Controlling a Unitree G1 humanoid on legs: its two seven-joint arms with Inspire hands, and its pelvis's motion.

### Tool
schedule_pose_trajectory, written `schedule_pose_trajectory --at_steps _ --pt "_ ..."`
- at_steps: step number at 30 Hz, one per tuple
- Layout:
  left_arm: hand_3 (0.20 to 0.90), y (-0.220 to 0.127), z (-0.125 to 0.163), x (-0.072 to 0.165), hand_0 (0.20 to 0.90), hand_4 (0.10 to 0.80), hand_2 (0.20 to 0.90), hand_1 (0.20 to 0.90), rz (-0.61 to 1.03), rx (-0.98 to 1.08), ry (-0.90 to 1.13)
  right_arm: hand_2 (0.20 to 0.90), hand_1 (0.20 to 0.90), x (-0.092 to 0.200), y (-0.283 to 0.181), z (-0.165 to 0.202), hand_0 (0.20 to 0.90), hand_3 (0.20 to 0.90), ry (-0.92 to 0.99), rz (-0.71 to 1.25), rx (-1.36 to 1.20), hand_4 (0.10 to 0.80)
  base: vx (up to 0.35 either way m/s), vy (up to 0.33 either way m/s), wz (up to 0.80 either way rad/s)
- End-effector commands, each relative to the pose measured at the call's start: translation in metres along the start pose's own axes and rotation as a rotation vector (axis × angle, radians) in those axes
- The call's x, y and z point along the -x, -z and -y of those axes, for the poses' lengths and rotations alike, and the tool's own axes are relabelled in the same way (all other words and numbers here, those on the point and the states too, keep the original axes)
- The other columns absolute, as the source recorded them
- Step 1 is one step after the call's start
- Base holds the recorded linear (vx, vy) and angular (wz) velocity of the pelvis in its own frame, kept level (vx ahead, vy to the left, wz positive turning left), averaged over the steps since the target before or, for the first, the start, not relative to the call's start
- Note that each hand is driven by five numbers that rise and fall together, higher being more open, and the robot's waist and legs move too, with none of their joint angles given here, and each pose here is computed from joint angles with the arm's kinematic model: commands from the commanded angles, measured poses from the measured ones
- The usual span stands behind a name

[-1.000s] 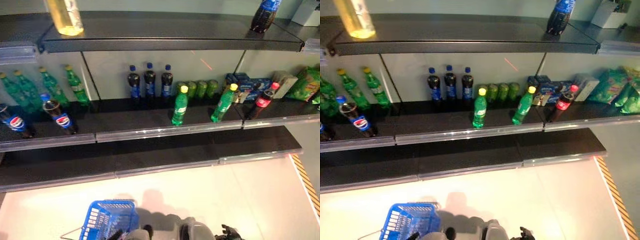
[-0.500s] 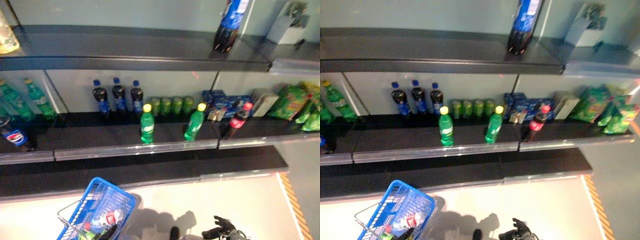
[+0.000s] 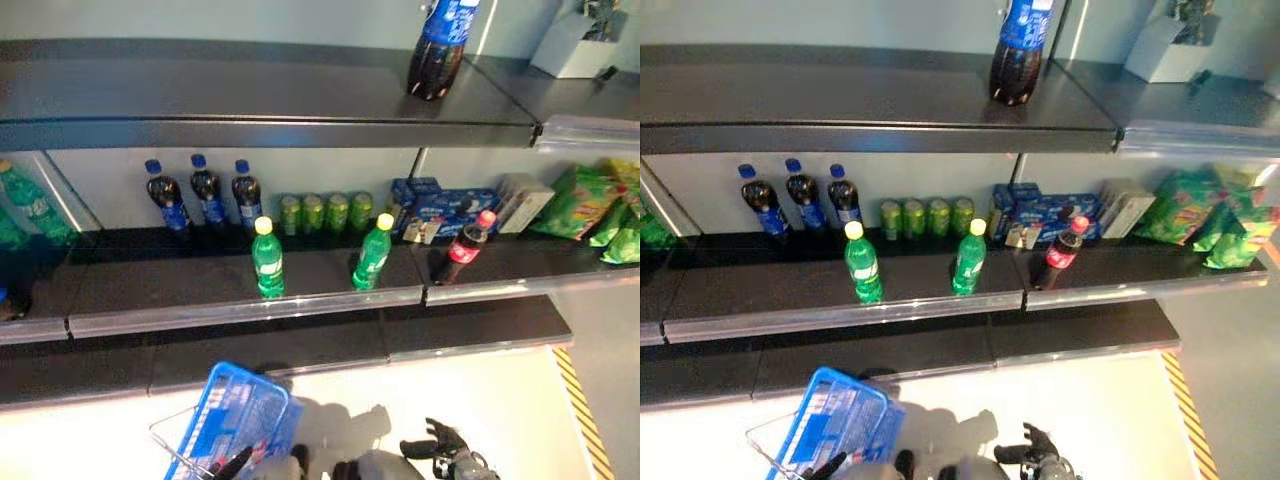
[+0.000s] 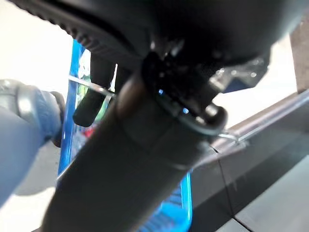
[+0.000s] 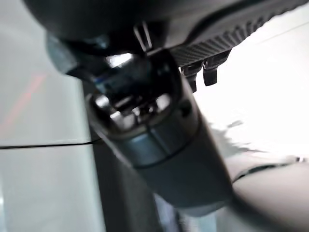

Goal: Pick up the drink and place into the basket.

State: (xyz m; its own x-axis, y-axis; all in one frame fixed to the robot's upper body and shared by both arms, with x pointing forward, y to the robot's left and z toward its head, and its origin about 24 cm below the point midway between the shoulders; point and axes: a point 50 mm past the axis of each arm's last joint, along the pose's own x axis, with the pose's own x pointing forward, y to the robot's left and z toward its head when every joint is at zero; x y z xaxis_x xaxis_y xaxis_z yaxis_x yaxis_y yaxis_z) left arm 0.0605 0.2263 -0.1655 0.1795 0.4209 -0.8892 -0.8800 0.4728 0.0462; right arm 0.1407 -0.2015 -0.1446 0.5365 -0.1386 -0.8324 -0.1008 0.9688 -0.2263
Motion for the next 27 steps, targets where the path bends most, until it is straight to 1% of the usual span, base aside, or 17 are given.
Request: schedule_pose_trajectory --at_steps 1,2,6,8,10,15,16,18,21,23,26,27 --pt "0.2 -0.076 0.03 0.001 0.3 0.1 0.3 0.3 0.305 0.091 0.133 0.9 0.9 0.0 -0.006 -0.018 0.9 0.9 -0.047 0.024 0.025 0.8 -0.009 -0.372 0.35" --pt "0.2 -0.081 0.044 0.005 0.3 0.1 0.3 0.3 0.325 0.104 0.193 0.9 0.9 -0.002 -0.016 -0.019 0.9 0.9 -0.051 0.05 0.03 0.8 0.004 -0.416 0.36" --pt "0.2 -0.077 0.043 0.006 0.3 0.1 0.3 0.3 0.3 0.134 0.152 0.9 0.9 -0.001 -0.023 -0.025 0.9 0.9 -0.093 0.047 0.109 0.8 0.031 -0.418 0.24" --pt "0.2 -0.069 0.04 0.005 0.3 0.1 0.3 0.3 0.277 0.123 0.135 0.9 0.9 0.0 -0.027 -0.024 0.9 0.9 -0.124 0.079 0.157 0.8 -0.003 -0.318 0.18" --pt "0.2 -0.057 0.034 0.005 0.3 0.1 0.3 0.3 0.253 0.064 0.12 0.9 0.9 0.002 -0.034 -0.022 0.9 0.9 -0.15 0.109 0.175 0.8 -0.002 -0.249 -0.05" --pt "0.2 -0.042 0.021 0.003 0.3 0.1 0.3 0.3 0.208 0.018 0.07 0.9 0.9 0.006 -0.04 -0.017 0.9 0.9 -0.191 0.151 0.205 0.8 -0.041 -0.111 0.07" --pt "0.2 -0.042 0.016 0.003 0.3 0.1 0.3 0.3 0.209 0.012 0.066 0.9 0.9 0.013 -0.051 -0.015 0.9 0.9 -0.236 0.216 0.243 0.8 -0.052 -0.068 0.11" --pt "0.2 -0.045 0.013 0.003 0.3 0.1 0.3 0.3 0.215 0.019 0.057 0.9 0.9 0.019 -0.063 -0.016 0.9 0.9 -0.271 0.276 0.252 0.8 -0.028 -0.051 0.03" --pt "0.2 -0.054 0.008 0.002 0.3 0.1 0.3 0.3 0.233 0.031 0.047 0.9 0.9 0.038 -0.093 -0.017 0.9 0.9 -0.369 0.399 0.282 0.8 -0.015 -0.038 -0.02" --pt "0.2 -0.063 0.004 0.0 0.3 0.1 0.3 0.3 0.251 0.03 0.046 0.9 0.9 0.059 -0.121 -0.013 0.9 0.9 -0.436 0.54 0.339 0.8 0.0 0.0 0.0" --pt "0.2 -0.069 -0.002 -0.001 0.3 0.1 0.3 0.3 0.264 0.034 0.043 0.9 0.9 0.085 -0.152 0.001 0.9 0.9 -0.454 0.727 0.359 0.8 -0.009 -0.001 -0.02" --pt "0.2 -0.069 -0.003 -0.002 0.3 0.1 0.3 0.3 0.265 0.037 0.041 0.9 0.9 0.092 -0.16 0.005 0.9 0.9 -0.456 0.762 0.353 0.8 0.0 0.0 0.0"
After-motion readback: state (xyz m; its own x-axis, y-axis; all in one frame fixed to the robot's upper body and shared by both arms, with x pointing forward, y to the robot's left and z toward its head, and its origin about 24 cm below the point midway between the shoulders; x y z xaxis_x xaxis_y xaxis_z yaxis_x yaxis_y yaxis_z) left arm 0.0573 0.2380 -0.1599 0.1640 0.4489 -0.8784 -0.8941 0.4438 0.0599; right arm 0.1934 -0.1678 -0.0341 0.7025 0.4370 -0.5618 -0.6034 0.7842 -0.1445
